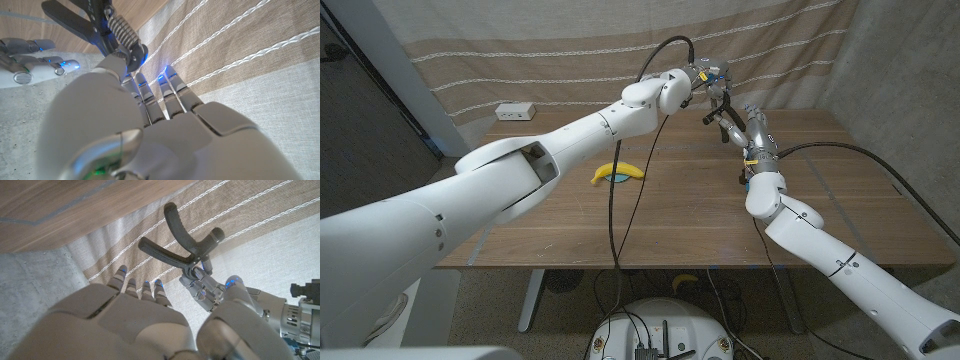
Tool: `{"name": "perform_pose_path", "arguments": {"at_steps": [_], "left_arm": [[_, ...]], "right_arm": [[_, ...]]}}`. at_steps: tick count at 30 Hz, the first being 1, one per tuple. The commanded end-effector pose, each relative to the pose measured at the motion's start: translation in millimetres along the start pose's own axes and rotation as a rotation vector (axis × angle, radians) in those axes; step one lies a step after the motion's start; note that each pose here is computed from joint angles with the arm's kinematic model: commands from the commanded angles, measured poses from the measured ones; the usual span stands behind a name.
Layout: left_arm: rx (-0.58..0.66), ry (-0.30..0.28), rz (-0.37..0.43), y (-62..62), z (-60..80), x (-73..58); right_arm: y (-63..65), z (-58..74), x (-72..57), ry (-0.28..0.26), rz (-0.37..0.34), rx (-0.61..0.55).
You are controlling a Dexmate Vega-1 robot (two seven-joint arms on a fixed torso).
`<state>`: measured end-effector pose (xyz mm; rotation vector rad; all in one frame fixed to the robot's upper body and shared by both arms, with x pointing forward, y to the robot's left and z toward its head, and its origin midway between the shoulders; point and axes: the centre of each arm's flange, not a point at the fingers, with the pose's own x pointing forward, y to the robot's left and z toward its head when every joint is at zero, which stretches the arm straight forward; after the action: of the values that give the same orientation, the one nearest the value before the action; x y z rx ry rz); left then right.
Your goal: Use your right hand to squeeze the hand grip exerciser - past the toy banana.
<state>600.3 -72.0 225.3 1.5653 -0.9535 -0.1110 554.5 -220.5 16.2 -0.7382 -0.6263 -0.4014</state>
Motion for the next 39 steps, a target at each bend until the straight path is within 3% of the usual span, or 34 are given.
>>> {"name": "perform_pose_path", "arguments": {"at_steps": [1,22,39], "left_arm": [[-0.056,0.036,-0.033,5.6,1.0,5.3],[-0.087,0.046,-0.074,6.9,-0.4,10.3],[-0.118,0.043,-0.045,17.8,-3.4,10.1]], "right_arm": [[6.4,6.4,6.6,0.027,0.007,-0.038],[16.2,8.2,20.7,0.099,0.033,-0.106],[21.9,11.0,28.9,0.184,0.071,-0.2]]}}
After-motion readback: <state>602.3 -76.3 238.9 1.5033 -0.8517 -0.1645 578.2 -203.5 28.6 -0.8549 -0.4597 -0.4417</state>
